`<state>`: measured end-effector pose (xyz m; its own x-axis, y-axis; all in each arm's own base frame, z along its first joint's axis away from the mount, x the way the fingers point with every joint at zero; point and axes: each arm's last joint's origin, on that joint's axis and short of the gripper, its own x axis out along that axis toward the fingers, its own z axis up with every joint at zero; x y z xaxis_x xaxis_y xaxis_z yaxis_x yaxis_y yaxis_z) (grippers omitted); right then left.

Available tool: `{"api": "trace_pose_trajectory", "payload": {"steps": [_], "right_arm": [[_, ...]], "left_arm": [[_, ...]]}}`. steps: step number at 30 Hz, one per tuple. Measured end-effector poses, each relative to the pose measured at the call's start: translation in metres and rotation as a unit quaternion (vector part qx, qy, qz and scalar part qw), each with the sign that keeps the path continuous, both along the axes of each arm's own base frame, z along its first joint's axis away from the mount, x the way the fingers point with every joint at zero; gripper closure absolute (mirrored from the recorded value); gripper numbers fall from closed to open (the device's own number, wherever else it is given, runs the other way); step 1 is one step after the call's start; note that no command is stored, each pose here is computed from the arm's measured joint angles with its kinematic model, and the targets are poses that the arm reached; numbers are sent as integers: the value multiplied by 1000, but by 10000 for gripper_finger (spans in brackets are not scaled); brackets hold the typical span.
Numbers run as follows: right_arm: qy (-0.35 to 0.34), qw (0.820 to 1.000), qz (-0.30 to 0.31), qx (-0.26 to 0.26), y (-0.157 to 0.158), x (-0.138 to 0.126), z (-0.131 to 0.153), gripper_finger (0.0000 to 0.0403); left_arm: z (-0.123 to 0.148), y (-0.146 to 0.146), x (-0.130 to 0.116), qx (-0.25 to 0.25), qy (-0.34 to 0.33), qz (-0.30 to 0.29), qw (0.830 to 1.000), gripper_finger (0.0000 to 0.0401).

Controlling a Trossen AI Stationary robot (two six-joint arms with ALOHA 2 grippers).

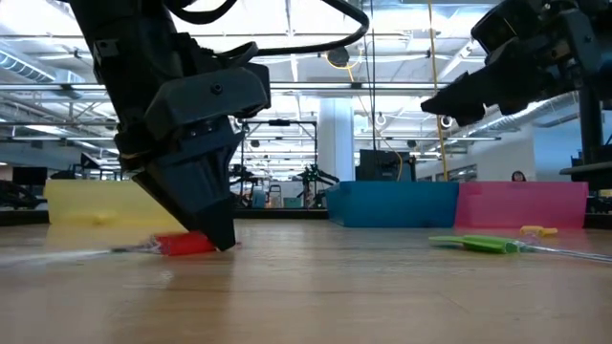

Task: Pick & Place Kitchen Items
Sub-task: Put the red spatula into the pink bin

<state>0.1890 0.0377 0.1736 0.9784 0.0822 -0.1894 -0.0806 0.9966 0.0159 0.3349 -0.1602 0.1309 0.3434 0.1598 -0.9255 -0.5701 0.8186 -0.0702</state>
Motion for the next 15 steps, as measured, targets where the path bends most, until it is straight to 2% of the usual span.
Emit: {"api": "trace_pose_trajectory", "payload": {"steps": [4, 11, 15], "right_arm": [[-26, 1000, -1, -11, 0, 1, 5, 220], [-64, 995, -80, -15, -5, 2, 12, 221], [-82, 993, -88, -10, -5, 2, 16, 225]], "left_arm": [[0, 1, 2, 2, -4, -7, 1000, 289], [2, 1, 9, 3, -34, -42, 999, 332], [3, 0, 14, 1, -53, -55, 997, 362]]}}
